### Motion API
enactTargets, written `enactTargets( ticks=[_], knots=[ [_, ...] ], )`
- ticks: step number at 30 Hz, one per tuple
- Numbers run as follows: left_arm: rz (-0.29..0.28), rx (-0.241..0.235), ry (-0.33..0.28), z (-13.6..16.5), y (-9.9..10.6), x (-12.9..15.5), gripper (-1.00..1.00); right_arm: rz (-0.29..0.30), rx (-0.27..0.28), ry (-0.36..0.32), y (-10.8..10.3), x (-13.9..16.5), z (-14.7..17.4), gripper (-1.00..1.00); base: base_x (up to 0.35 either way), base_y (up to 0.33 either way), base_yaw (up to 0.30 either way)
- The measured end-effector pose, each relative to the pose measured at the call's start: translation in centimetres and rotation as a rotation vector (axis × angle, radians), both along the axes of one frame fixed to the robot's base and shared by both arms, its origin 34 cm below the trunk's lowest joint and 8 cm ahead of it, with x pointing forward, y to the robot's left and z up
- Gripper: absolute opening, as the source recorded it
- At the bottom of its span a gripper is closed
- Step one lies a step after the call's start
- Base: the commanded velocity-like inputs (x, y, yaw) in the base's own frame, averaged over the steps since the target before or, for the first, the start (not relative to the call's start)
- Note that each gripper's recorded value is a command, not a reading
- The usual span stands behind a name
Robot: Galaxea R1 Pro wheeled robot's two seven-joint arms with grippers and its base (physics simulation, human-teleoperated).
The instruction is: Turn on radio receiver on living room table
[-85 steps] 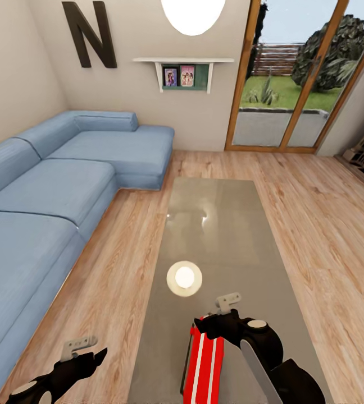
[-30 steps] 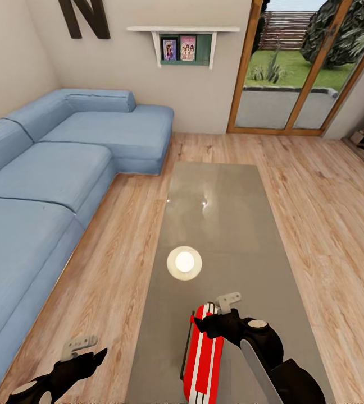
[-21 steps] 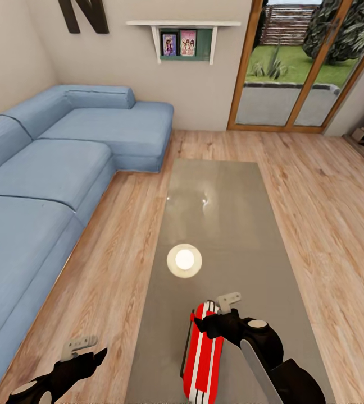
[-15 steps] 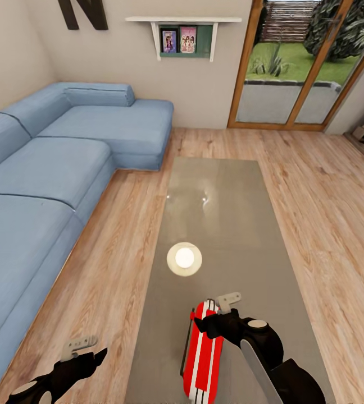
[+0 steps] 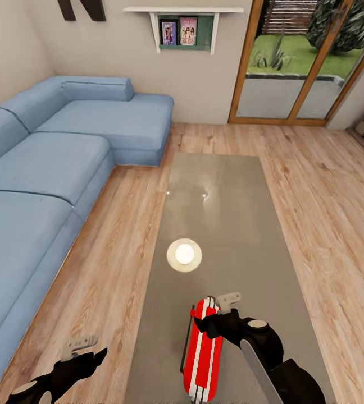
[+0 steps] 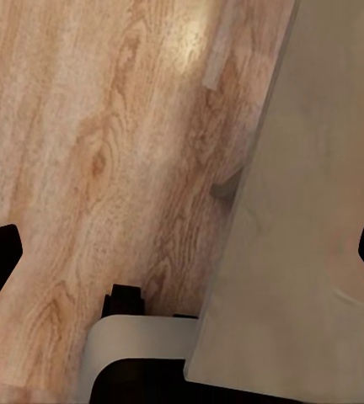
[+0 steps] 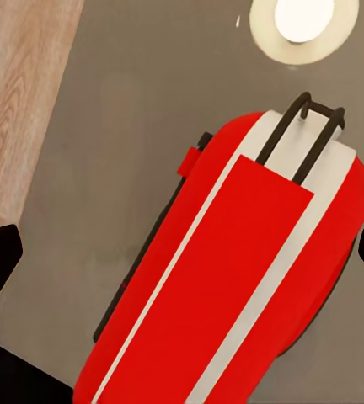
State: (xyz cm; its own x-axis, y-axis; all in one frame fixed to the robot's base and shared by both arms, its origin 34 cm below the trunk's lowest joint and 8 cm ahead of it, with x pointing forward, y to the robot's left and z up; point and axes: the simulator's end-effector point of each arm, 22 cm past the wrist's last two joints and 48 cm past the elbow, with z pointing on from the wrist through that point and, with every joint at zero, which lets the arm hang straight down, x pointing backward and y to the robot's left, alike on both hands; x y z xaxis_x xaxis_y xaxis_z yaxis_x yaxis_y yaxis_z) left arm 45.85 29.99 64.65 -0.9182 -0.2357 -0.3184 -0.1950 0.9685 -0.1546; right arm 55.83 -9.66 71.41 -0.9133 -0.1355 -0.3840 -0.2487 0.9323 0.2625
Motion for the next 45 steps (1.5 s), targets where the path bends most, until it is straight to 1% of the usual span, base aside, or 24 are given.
enactTargets(
  ticks=[25,35,41,45],
  knots=[
    [0.0,0.0,0.005,-0.1,0.0,-0.1,1.0,0.002,0.003,0.006,0.0,-0.1,-0.2,1.0,0.0,0.0,0.0],
    [0.0,0.0,0.004,-0.1,0.0,-0.1,1.0,-0.004,0.02,0.015,0.3,-0.3,-0.1,1.0,0.0,0.0,0.0],
    [0.0,0.0,0.004,-0.1,0.0,-0.1,1.0,-0.012,0.012,0.022,-0.1,-0.3,-0.2,1.0,0.0,0.0,0.0],
    [0.0,0.0,0.004,-0.1,0.0,-0.1,1.0,-0.024,-0.017,0.041,-1.0,-0.4,-0.6,1.0,0.0,0.0,0.0]
  ],
)
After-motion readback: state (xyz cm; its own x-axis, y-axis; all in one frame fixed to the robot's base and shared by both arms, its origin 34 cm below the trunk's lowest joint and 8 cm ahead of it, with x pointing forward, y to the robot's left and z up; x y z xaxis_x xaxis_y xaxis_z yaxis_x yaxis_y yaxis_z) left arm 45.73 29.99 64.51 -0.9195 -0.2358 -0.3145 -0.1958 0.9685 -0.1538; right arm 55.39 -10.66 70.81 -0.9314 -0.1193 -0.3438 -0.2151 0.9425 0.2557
